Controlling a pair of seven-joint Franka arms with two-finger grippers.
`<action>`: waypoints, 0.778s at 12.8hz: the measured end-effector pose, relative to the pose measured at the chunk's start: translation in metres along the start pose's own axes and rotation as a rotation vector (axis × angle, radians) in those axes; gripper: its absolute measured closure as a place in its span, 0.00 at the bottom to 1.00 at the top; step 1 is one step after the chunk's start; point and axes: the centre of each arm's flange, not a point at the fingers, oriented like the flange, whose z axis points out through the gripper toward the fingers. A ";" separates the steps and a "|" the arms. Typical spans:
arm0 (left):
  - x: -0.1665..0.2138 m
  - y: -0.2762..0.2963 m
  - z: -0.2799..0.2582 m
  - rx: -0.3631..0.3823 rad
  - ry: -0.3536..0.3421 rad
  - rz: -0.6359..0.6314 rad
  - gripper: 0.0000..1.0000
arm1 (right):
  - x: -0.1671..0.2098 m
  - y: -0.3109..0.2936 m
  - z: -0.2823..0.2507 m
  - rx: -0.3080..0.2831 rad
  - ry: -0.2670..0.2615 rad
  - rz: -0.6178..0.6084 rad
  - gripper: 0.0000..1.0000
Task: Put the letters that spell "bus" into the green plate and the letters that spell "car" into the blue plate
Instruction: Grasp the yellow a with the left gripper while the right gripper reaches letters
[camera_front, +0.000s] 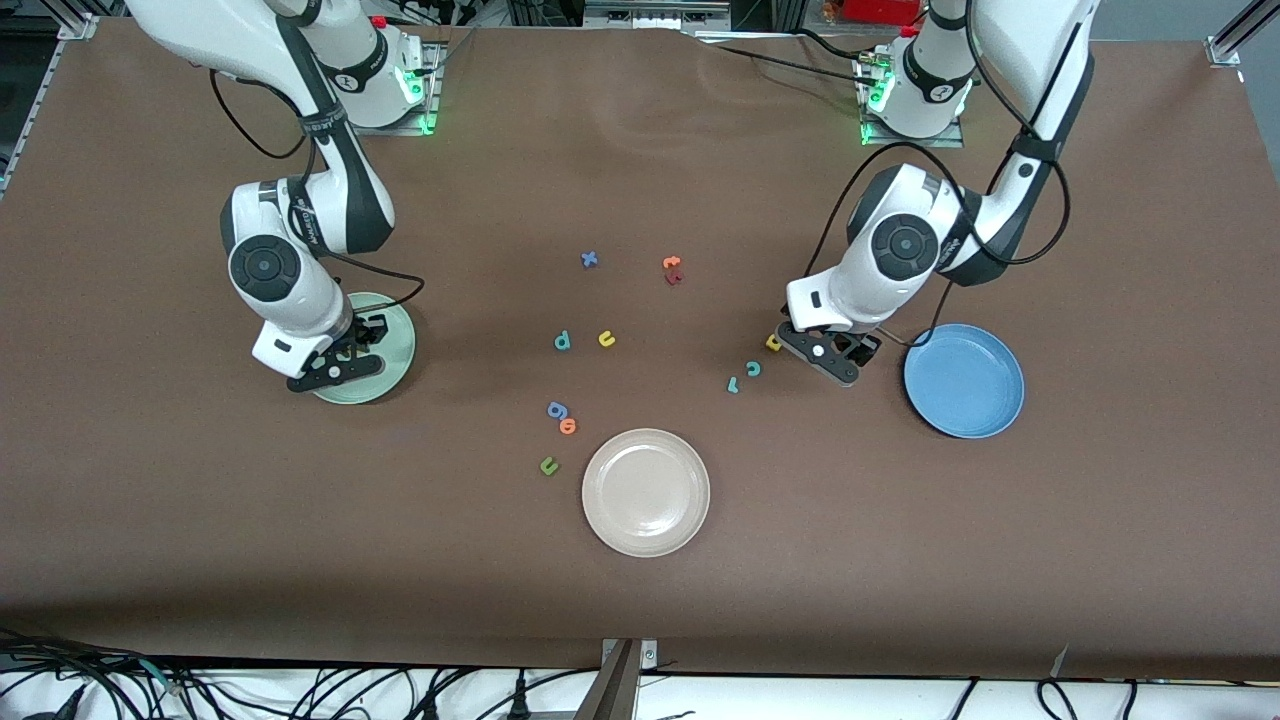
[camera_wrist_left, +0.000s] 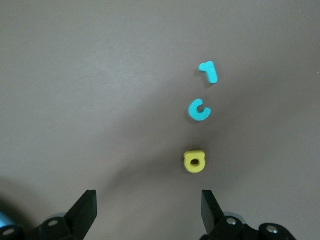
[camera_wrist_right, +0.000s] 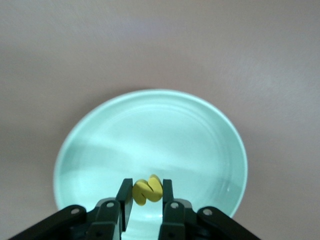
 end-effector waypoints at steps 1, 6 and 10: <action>0.002 0.006 0.007 -0.003 -0.001 0.007 0.07 | -0.010 -0.002 0.016 0.003 0.006 -0.001 0.72; 0.004 0.016 0.042 -0.019 -0.005 -0.004 0.07 | -0.011 0.000 0.013 0.006 0.014 0.005 0.38; 0.004 0.033 0.069 -0.030 -0.020 -0.044 0.09 | 0.023 -0.034 -0.043 0.117 -0.050 0.160 0.00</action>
